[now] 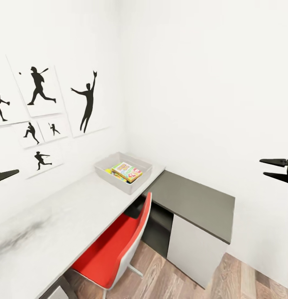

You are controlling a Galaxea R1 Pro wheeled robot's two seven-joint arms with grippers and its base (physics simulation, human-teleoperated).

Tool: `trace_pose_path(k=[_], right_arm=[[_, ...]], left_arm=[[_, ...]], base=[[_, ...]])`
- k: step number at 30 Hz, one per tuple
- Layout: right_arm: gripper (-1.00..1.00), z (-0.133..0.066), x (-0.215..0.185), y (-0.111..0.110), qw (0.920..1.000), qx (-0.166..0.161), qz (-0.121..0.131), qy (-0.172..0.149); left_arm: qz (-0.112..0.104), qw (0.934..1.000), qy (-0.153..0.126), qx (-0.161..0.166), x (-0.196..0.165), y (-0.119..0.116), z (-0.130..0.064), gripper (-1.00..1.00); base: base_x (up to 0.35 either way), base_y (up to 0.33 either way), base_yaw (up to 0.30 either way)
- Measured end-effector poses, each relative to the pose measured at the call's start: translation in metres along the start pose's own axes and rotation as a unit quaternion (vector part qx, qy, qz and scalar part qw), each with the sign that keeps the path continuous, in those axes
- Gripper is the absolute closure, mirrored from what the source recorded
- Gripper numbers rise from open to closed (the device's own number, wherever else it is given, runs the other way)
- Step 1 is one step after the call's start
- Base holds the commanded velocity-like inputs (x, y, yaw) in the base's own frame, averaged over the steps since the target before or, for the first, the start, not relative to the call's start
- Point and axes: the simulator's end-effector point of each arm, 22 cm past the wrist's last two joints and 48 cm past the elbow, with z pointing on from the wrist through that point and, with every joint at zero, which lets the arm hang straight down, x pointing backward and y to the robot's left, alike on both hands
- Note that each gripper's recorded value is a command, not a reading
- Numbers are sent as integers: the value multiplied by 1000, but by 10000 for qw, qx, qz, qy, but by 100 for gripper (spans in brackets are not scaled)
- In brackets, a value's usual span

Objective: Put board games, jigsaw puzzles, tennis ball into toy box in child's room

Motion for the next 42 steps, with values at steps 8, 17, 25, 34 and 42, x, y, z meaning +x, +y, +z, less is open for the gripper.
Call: trace_pose_path(k=[8,17,25,34,42], right_arm=[[-100,-5,-2,4,10000,-19,-20,-38],[-100,-13,-3,-3,9998,36,126,-116],[-100,-18,-5,-2,9998,38,132,-157],[-100,-23,-6,-2,9996,45,178,-210],[-100,-28,-7,1,9995,30,175,-245]], left_arm=[[46,10000,-27,24,-2,-6,-1,-100],[99,9999,-50,41,-5,-12,-3,-100],[144,9999,-70,61,-7,-17,-5,-100],[195,9997,-94,82,-10,-23,-6,-100],[242,9996,-114,99,-12,-28,-8,-100]], base=[[-51,-23,-210],[-2,-1,-210],[0,0,-210],[0,0,-210],[-15,0,-210]])
